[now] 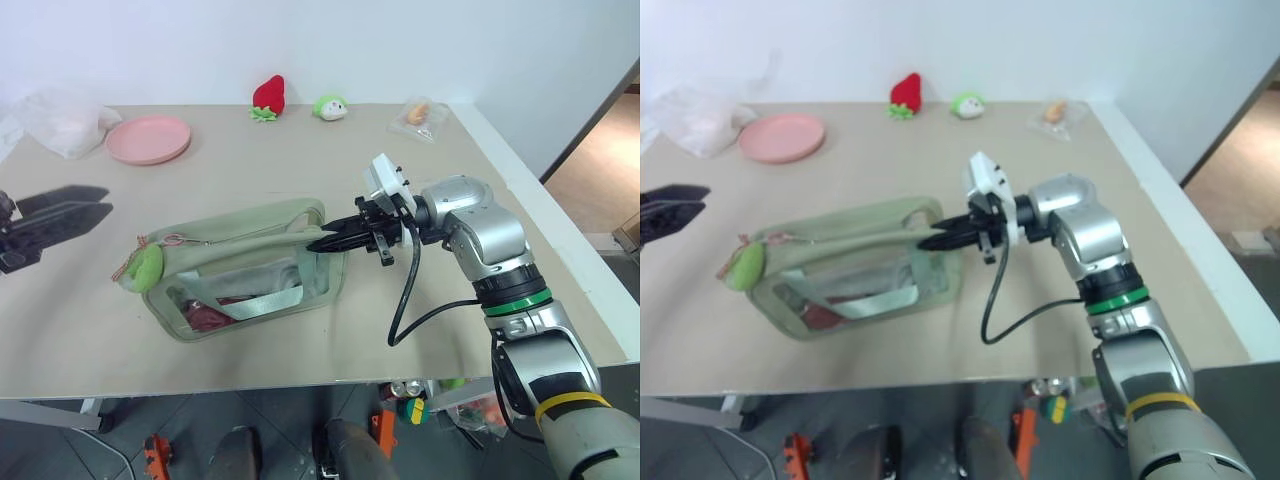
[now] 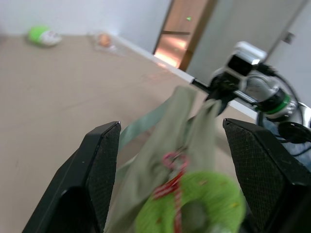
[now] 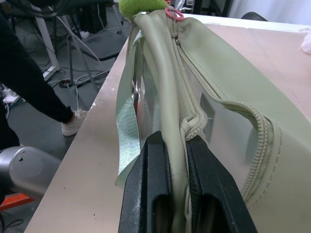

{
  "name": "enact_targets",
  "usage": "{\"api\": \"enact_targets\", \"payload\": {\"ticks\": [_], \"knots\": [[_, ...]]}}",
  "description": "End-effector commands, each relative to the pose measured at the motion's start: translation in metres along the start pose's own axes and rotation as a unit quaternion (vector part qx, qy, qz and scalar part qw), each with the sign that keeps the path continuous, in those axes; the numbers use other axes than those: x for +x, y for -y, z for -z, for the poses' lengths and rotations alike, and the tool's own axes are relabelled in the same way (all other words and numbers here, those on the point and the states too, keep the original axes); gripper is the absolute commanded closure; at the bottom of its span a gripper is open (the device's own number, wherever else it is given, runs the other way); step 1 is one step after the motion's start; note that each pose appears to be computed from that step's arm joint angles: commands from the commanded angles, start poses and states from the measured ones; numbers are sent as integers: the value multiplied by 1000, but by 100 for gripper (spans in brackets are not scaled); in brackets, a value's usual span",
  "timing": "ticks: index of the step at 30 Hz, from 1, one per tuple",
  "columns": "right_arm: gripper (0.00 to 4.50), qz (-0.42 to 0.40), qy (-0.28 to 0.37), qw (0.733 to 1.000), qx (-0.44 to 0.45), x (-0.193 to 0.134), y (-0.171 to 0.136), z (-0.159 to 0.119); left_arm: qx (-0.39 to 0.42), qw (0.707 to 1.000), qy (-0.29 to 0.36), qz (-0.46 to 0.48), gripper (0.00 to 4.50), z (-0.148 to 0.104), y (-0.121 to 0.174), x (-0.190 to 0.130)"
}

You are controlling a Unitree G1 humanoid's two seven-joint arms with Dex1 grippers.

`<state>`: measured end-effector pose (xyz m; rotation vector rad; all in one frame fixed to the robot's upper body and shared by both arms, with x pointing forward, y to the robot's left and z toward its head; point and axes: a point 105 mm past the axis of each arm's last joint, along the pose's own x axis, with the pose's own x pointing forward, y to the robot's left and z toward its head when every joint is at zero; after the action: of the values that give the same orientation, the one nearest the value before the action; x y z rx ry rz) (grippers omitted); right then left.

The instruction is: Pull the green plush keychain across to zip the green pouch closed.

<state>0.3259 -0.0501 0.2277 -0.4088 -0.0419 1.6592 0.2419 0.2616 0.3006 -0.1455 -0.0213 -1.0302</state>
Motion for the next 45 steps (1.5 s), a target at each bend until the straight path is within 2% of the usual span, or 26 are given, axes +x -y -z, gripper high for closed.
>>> {"api": "enact_targets", "payload": {"ticks": [1,15,25,32,34,43,45], "knots": [[448,34,17,999,-26,-10,10,-15,35,999,1,36,100,-18,14,9],[448,108,57,991,-47,-23,30,-34,28,998,11,50,100,-18,8,22],[448,81,44,995,-44,-15,22,-27,1,999,40,9,100,-22,-10,8],[448,73,41,996,-26,-10,17,-17,5,999,33,21,100,-21,-6,12],[363,79,43,996,-7,-9,18,-11,10,999,22,29,100,-19,-2,15],[57,84,39,996,19,-10,12,1,13,999,6,43,100,-11,0,24],[4,87,40,995,17,-12,12,0,11,999,2,43,100,-7,-1,23]]}}
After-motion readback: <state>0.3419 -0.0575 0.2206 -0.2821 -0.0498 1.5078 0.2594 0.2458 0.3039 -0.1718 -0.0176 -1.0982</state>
